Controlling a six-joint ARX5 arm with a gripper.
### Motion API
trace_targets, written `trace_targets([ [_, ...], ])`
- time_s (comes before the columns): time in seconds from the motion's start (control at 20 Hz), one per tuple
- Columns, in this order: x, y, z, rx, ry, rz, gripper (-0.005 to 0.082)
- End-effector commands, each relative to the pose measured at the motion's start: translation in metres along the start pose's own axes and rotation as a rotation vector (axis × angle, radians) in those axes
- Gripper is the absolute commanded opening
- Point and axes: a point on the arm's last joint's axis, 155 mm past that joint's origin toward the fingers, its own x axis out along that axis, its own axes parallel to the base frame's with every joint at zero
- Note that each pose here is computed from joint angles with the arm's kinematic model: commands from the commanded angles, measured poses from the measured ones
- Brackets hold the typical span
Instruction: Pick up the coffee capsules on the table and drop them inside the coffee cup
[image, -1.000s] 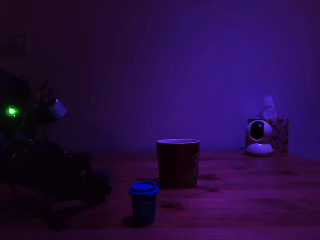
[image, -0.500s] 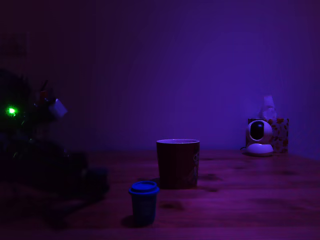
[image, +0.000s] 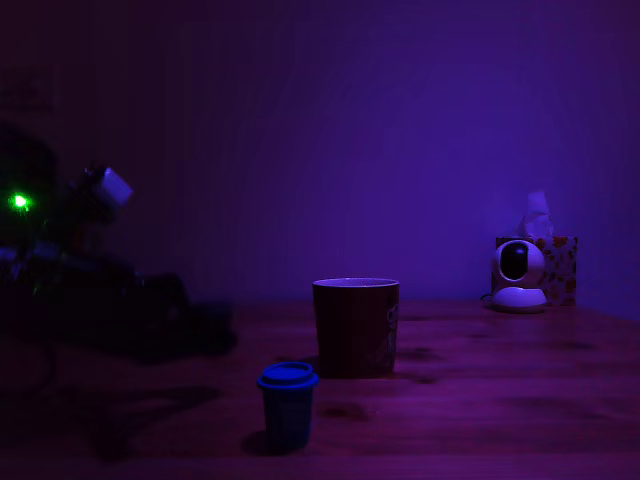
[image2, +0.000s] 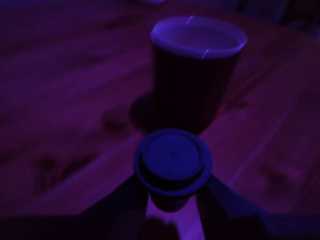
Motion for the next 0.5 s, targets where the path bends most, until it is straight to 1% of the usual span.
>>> trace_targets([
  [0.0,-0.001,0.0,0.02,0.0,-0.051,-0.002,0.0178],
  [0.15,0.006,-0.002,0.041,-0.015,-0.081,-0.037,0.0178],
  [0.25,0.017,-0.007,0.051,-0.042,-0.06,-0.084,0.0178],
  [0.35,0.027,-0.011,0.06,-0.057,-0.028,-0.117,0.0178],
  [0.45,0.035,-0.011,0.071,-0.069,0.001,-0.123,0.0178],
])
